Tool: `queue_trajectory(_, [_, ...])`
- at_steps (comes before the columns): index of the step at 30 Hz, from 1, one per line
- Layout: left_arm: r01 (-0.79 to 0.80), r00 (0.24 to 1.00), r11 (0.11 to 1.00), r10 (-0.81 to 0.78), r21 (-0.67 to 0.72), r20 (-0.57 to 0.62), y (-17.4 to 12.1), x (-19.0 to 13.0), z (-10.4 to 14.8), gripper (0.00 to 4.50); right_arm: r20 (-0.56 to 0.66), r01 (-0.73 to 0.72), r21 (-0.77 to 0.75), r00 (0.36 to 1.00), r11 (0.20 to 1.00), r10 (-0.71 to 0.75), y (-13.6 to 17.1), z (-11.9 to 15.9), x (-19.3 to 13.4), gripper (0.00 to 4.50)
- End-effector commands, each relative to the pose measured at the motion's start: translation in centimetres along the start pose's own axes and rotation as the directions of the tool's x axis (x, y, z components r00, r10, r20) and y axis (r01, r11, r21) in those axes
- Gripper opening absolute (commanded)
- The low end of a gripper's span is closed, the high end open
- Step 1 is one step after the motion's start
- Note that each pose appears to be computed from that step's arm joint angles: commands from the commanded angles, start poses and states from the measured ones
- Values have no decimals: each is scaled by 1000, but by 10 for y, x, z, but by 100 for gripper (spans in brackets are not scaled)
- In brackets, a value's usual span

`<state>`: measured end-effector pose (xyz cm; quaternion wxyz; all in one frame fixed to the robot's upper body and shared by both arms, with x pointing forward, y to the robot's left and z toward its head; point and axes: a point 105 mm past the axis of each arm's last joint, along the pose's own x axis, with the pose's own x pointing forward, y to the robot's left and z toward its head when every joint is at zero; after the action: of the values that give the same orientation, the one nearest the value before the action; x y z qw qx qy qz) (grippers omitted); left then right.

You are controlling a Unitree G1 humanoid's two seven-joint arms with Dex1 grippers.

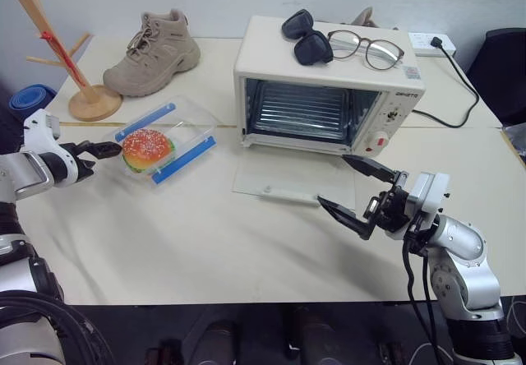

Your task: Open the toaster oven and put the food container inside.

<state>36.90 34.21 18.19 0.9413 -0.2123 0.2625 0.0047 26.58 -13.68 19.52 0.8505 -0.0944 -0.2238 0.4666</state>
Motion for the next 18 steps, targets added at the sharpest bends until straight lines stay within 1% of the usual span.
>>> queue_trajectory(1, [-63,998,998,63,6,8,11,0,4,447,25,0,-33,1000,999,1,4,9,2,450])
queue_trajectory(4, [-9,1000,999,9,-39,12,3,2,7,447,11,12,-39,1000,999,-11,4,5,-5,450])
queue_trajectory(7, [6,1000,999,-6,-32,-3,-1,3,6,447,-4,24,-48,1000,999,-24,3,1,-12,450])
queue_trajectory(10, [10,1000,1000,-10,-13,1,-2,3,7,392,-8,28,-52,1000,998,-29,2,-2,-14,450])
queue_trajectory(13, [20,1000,999,-20,-30,7,-5,2,10,303,-8,27,-53,1000,998,-27,2,-3,-15,450])
queue_trajectory(18, [6,1000,1000,-6,-4,-5,-4,0,11,149,-6,24,-53,1000,998,-24,1,-6,-15,450])
